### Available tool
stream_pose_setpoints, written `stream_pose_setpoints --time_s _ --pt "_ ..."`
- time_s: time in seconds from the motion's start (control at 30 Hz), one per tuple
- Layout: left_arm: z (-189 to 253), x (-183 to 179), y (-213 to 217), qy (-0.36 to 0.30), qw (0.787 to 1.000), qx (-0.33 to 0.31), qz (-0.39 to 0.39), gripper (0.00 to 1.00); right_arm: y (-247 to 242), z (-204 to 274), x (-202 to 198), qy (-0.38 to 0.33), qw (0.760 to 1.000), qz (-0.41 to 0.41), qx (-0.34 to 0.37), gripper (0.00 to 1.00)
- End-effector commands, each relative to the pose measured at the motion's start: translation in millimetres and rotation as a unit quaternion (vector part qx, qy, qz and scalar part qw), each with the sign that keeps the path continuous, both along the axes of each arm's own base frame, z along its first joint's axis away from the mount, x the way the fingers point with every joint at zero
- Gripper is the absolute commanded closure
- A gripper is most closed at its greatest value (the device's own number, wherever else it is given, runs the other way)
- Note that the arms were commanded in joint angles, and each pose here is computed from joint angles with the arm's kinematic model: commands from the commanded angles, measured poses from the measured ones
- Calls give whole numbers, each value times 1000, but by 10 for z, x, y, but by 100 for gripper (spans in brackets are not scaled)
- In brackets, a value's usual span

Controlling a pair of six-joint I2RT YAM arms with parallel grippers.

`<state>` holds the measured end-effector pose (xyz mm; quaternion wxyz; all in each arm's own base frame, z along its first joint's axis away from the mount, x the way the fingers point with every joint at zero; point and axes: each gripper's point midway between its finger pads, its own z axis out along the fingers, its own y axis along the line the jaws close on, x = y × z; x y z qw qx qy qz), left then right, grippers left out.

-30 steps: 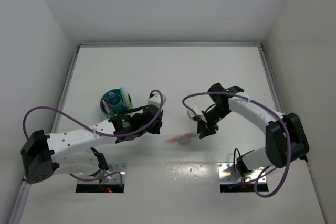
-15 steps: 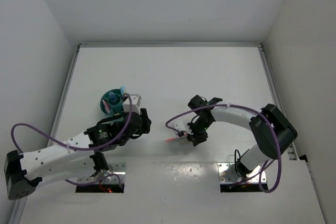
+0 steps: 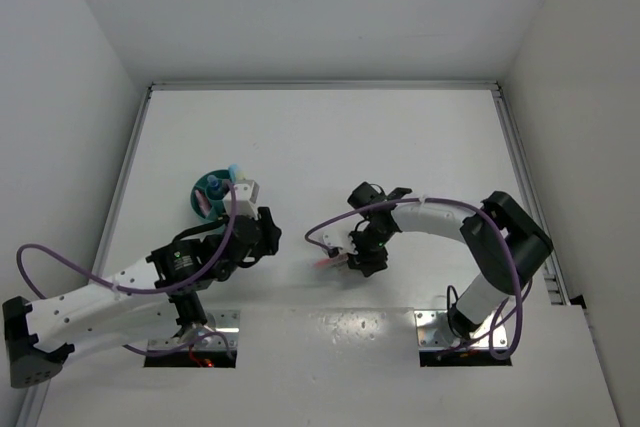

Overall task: Sort the stationery into containers
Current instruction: Pick up the stationery from the center of the board.

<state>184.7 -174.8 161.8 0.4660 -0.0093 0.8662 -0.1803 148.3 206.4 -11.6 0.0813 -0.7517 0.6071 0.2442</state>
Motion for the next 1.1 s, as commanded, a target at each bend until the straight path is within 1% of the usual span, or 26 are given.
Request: stream_pose_setpoints --time_s 0.0,0.1,0.17,0.33,0.43,0.6,0.67,0.73,0.77,0.83,0.93,0.97,1.0,1.03,1.07 --pt "124 12 -7 -8 1000 -19 5 45 59 -35 212 -41 999 -21 -8 54" --pt "124 12 -7 -8 1000 -19 5 45 37 -69 248 -47 998 -26 -18 52" --pt "124 12 -7 -8 1000 -19 5 45 58 -69 292 -55 998 -32 -16 49" --pt "121 1 -19 -6 1000 -21 2 45 104 -42 343 -63 997 -33 -8 48" --pt "166 -4 -14 -6 1000 -29 4 45 127 -62 299 -57 998 -27 -8 48" --pt "255 23 133 -11 998 -36 46 45 216 -52 201 -52 999 0 4 48" --pt "277 5 164 -10 998 -34 46 45 232 -52 179 -52 999 5 4 48" --pt "373 -1 173 -19 998 -50 46 45 247 -55 125 -51 999 18 2 48" --pt "356 0 202 -18 998 -43 50 45 247 -55 125 -51 999 18 2 50" --pt "413 -15 227 -22 997 -51 50 45 252 -59 114 -55 998 23 -1 54" --pt "449 -21 261 -23 997 -55 56 45 239 -94 107 -59 998 31 -10 64" --pt "490 -23 294 -27 996 -57 60 45 226 -115 62 -56 998 36 -13 71" --pt "536 -21 286 -29 996 -65 62 45 226 -115 62 -56 998 36 -13 74" --pt "523 -18 315 -29 996 -59 66 45 216 -118 74 -59 997 35 -16 78" --pt "606 -20 319 -35 995 -71 66 45 215 -118 74 -59 997 35 -16 82"
